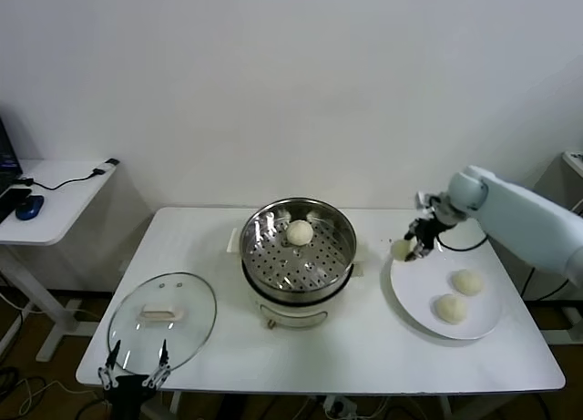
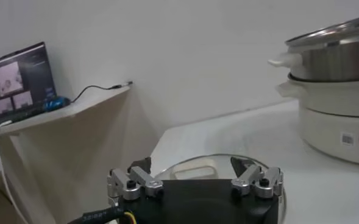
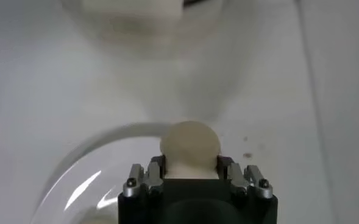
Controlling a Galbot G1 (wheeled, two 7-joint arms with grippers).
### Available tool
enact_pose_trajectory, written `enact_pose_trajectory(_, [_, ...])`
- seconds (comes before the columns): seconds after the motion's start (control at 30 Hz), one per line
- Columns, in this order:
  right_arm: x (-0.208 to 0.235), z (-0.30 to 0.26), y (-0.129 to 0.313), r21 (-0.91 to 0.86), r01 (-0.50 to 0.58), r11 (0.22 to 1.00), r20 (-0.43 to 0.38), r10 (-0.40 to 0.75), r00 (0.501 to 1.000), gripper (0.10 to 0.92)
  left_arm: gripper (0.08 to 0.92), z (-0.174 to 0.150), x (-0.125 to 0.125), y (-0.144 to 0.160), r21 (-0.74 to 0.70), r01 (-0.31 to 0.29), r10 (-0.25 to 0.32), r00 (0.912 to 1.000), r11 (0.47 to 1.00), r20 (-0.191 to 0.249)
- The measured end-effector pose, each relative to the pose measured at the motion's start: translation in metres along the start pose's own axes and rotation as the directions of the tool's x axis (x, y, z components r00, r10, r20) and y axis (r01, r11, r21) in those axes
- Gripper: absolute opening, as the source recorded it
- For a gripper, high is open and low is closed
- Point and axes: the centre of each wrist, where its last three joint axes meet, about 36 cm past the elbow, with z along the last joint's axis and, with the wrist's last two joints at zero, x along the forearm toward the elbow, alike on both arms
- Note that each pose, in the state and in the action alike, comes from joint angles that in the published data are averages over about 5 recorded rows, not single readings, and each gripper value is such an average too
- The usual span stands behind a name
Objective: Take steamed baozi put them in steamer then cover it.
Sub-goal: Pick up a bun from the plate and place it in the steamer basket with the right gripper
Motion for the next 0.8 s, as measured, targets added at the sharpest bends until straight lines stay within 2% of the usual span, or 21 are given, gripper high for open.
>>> enact_pose_trajectory(0.2, [0.047, -0.075, -0.019, 0.047, -0.029, 0.998, 0.058, 0.026, 0.998, 0.566, 0.823, -0.003, -0.001, -0.004, -0.005, -0.022, 0.022, 0.9997, 1.0, 0.011])
enact_pose_trajectory(0.33, [0.058, -0.129, -0.019, 0.084, -0.022, 0.996, 0.083, 0.015, 0.996, 0.568, 0.823, -0.007, -0.003, -0.005, -0.009, -0.034, 0.035, 0.9992, 0.999, 0.022])
enact_pose_trajectory(0.57, [0.039, -0.21, -0.002, 0.143, 0.02, 0.99, 0.076, -0.032, 0.997, 0.568, 0.823, -0.008, -0.004, -0.001, -0.015, -0.042, 0.043, 0.9987, 0.999, 0.028])
enact_pose_trajectory(0.8, [0.007, -0.262, 0.016, 0.173, 0.049, 0.984, 0.038, -0.057, 0.998, 0.568, 0.823, -0.005, -0.004, 0.004, -0.013, -0.044, 0.044, 0.9987, 0.999, 0.025])
